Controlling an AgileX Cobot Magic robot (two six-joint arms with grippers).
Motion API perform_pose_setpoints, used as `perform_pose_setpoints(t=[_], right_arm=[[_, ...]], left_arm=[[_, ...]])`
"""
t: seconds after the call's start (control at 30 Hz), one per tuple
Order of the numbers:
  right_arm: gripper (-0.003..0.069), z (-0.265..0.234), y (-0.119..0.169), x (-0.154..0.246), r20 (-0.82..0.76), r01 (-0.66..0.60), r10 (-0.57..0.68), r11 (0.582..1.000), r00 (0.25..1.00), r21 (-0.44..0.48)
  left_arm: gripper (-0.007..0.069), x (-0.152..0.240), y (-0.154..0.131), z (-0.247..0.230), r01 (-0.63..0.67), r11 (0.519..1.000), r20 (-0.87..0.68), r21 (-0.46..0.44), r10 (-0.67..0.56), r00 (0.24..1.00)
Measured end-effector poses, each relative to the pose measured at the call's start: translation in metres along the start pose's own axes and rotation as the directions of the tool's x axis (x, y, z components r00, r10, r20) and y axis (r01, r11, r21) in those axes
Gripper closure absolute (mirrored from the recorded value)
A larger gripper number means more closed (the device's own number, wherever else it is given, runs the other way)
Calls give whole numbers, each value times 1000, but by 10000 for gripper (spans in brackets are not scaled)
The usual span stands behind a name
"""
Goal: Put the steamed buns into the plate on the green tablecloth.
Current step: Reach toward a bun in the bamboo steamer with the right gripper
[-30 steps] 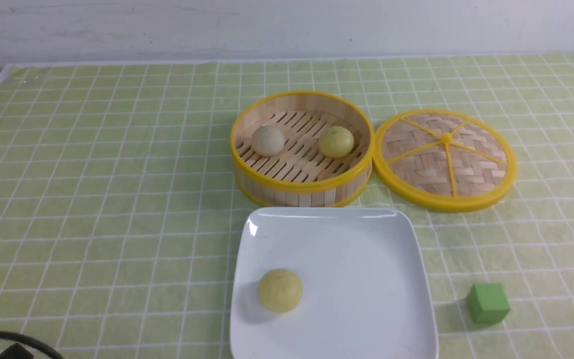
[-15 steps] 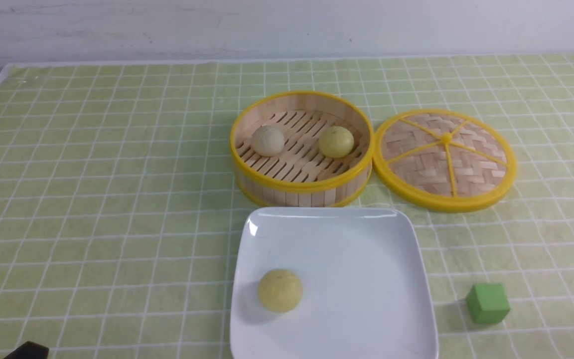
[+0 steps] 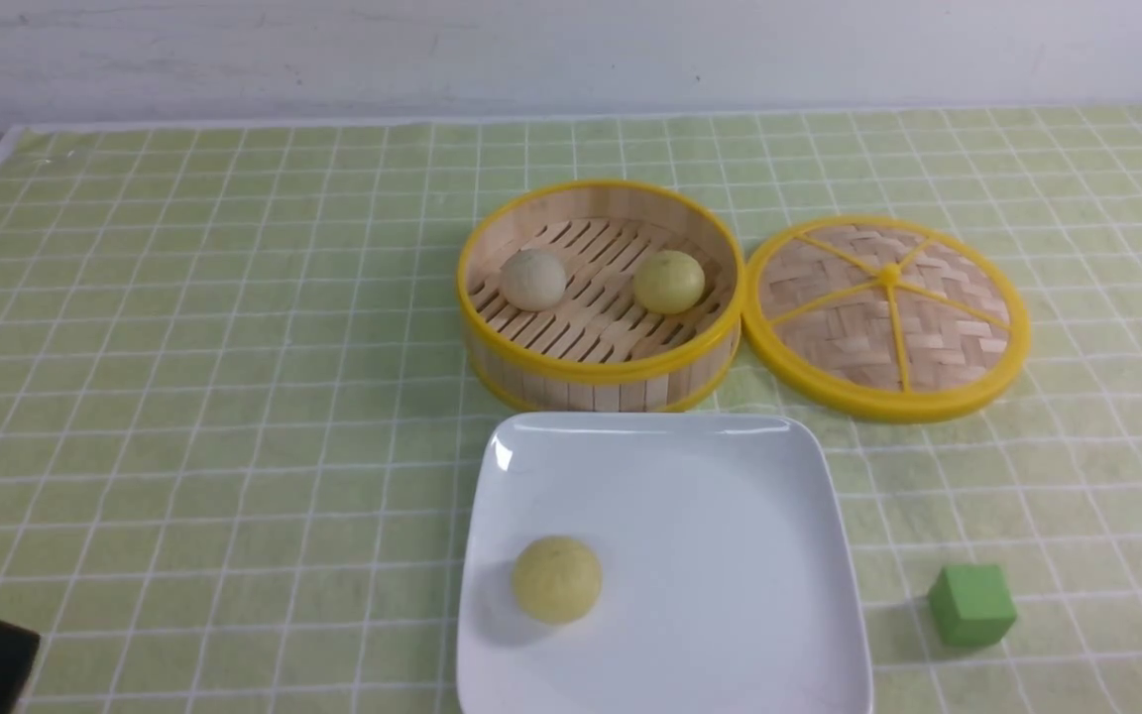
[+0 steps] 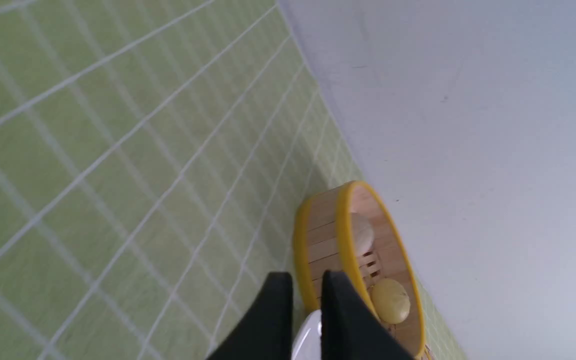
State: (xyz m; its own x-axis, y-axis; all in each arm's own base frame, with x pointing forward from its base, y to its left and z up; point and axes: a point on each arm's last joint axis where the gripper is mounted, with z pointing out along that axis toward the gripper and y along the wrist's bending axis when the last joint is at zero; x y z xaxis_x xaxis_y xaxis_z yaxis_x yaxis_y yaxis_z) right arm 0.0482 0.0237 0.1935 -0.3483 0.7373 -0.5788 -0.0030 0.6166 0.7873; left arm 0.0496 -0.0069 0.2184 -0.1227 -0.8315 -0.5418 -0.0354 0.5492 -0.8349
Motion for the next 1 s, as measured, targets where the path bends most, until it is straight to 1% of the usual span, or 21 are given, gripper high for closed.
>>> perform_pose_setpoints(t=[0.03, 0.07, 0.1, 0.13, 0.17, 0.2, 0.23, 0.27, 0.33, 0.37, 0.4, 0.47, 0.5, 0.53, 0.63, 0.73, 0.8, 0.87, 0.93, 0.97, 1.0], right_arm=[[565, -4, 10, -7, 8, 42, -42, 999, 999, -10], [574, -5, 12, -8, 10, 49, -49, 999, 999, -11], [618, -8, 21, -15, 12, 89, -89, 996, 996, -9], [663, -13, 38, -28, -2, 162, -162, 987, 987, 12], [669, -14, 46, -35, -31, 210, -209, 977, 977, 43], [668, -13, 47, -37, -47, 228, -226, 972, 973, 63], [664, -11, 56, -48, -125, 299, -284, 945, 951, 130], [662, -9, 61, -54, -182, 334, -303, 926, 935, 175], [658, 0, 67, -68, -324, 403, -309, 873, 894, 277], [657, 8, 70, -77, -413, 441, -293, 834, 862, 330], [657, 17, 72, -83, -477, 467, -271, 808, 836, 360], [655, 40, 76, -93, -562, 503, -245, 783, 790, 367], [655, 42, 76, -94, -569, 505, -242, 782, 786, 365], [650, 64, 79, -97, -614, 501, -221, 799, 758, 331], [638, 103, 79, -98, -681, 484, -199, 836, 705, 257], [607, 145, 77, -96, -756, 445, -174, 879, 631, 170], [580, 174, 75, -92, -806, 432, -167, 894, 568, 120], [542, 204, 80, -90, -841, 430, -190, 901, 507, 56], [517, 229, 86, -88, -857, 431, -201, 902, 475, 28], [500, 248, 93, -87, -861, 444, -229, 896, 455, -4], [498, 249, 92, -84, -866, 443, -225, 896, 447, -4]], left_arm=[[580, -7, -12, -5, -63, 998, 8, 19, 63, 998], [586, -10, -18, -8, -85, 996, 11, 26, 85, 996], [603, -16, -28, -11, -127, 991, 13, 33, 127, 992], [623, -28, -49, -16, -178, 984, -17, 23, 178, 984], [623, -33, -59, -16, -190, 982, -65, -3, 189, 980], [623, -33, -60, -16, -188, 982, -85, -21, 186, 979], [623, -38, -73, -13, -220, 974, -184, -62, 206, 961], [623, -41, -82, -9, -259, 962, -264, -92, 227, 937], [623, -46, -94, 1, -360, 925, -416, -123, 281, 865], [623, -49, -101, 9, -429, 895, -518, -123, 311, 797], [623, -50, -105, 17, -481, 870, -594, -113, 329, 734], [623, -52, -109, 36, -551, 831, -709, -81, 341, 617], [623, -52, -108, 38, -556, 827, -723, -79, 337, 603], [623, -51, -108, 57, -582, 811, -785, -58, 323, 528], [623, -48, -102, 80, -591, 805, -834, -45, 296, 466], [623, -42, -93, 103, -589, 808, -867, -27, 275, 416], [622, -38, -90, 113, -578, 816, -878, -12, 268, 396], [619, -34, -86, 125, -560, 829, -886, -7, 255, 388], [614, -31, -83, 131, -546, 838, -891, -10, 240, 386], [609, -29, -81, 136, -540, 841, -895, -16, 229, 383], [608, -29, -80, 136, -540, 841, -896, -17, 227, 382]])
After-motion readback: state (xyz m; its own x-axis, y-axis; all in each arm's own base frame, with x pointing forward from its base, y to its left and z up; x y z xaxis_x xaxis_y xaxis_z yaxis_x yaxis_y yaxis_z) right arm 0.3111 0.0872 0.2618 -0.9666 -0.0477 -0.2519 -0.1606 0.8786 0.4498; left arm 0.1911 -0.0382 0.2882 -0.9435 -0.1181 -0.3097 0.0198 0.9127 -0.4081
